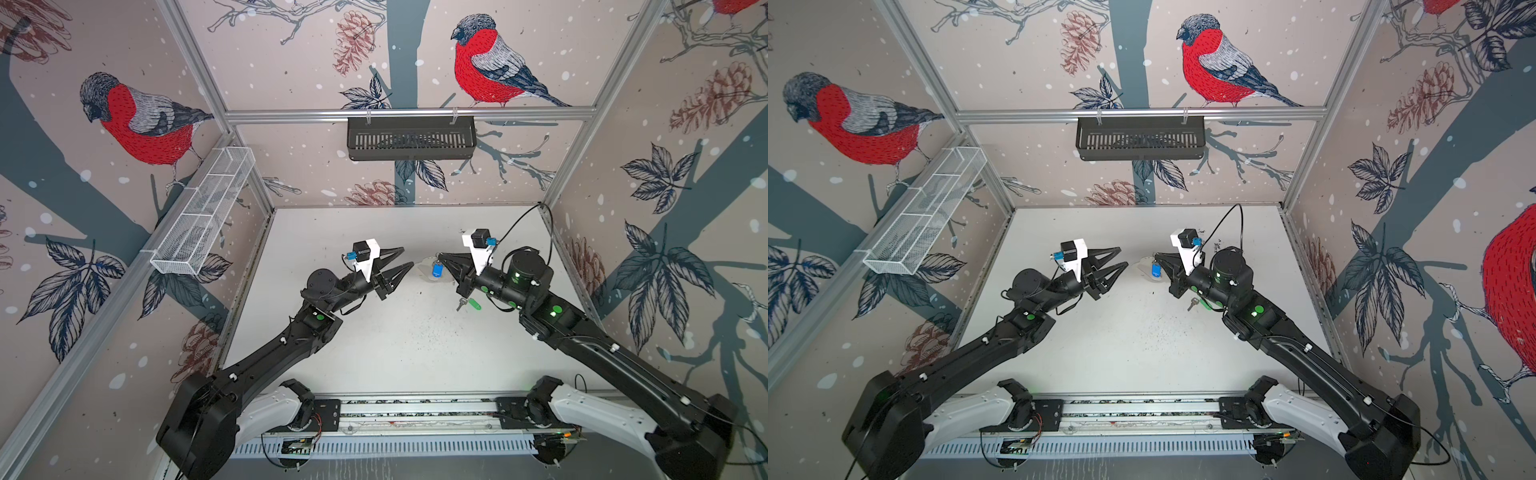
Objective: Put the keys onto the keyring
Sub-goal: 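Open the left gripper to leave the steel plate in the right gripper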
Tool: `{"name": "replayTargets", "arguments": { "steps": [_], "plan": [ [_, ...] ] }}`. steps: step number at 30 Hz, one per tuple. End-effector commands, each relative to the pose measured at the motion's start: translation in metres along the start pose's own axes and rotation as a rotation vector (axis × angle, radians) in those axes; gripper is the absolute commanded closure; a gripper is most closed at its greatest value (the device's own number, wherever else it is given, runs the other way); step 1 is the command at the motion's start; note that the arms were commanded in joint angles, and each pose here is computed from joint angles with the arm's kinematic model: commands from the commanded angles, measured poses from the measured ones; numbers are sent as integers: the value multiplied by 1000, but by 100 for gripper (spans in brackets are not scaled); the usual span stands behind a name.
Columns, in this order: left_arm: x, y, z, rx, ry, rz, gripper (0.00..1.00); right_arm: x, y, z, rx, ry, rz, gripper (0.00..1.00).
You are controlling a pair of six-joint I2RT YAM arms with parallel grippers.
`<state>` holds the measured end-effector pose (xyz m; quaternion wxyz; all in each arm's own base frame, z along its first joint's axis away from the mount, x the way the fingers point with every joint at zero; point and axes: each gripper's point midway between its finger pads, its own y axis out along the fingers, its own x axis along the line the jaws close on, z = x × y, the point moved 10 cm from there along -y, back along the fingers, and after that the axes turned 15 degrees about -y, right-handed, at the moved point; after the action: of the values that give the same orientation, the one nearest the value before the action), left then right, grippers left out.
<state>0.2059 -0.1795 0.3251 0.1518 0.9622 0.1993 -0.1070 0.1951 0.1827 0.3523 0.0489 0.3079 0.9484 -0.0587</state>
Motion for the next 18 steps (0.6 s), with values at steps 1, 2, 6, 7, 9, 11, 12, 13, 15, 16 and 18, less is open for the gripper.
{"name": "replayTargets", "arguments": {
  "steps": [1, 2, 6, 7, 9, 11, 12, 13, 15, 16, 18],
  "plan": [
    [1, -7, 5, 3, 4, -52, 51, -8, 1, -17, -87, 30, 58, 100],
    [1, -10, 7, 2, -2, -64, 50, -10, 2, -17, -89, 36, 64, 100],
    [5, -16, 19, 16, -26, -89, 49, -14, 4, -20, -99, 53, 83, 100],
    [6, -17, 22, 21, -32, -95, 49, -15, 4, -21, -103, 58, 88, 100],
    [8, -18, 29, 27, -44, -99, 48, -16, 3, -23, -110, 62, 90, 100],
    [9, -18, 32, 26, -52, -87, 48, -16, 3, -23, -114, 67, 95, 100],
    [9, -17, 33, 26, -57, -77, 47, -16, 3, -24, -117, 68, 95, 100],
    [9, -16, 34, 25, -64, -68, 47, -16, 3, -24, -120, 70, 95, 100],
    [8, -14, 38, 26, -76, -48, 46, -17, 3, -24, -122, 73, 99, 100],
    [8, -12, 39, 24, -77, -41, 46, -17, 3, -24, -123, 75, 101, 100],
    [6, -8, 41, 20, -79, -27, 46, -17, 3, -26, -130, 75, 101, 100]
  ]
}}
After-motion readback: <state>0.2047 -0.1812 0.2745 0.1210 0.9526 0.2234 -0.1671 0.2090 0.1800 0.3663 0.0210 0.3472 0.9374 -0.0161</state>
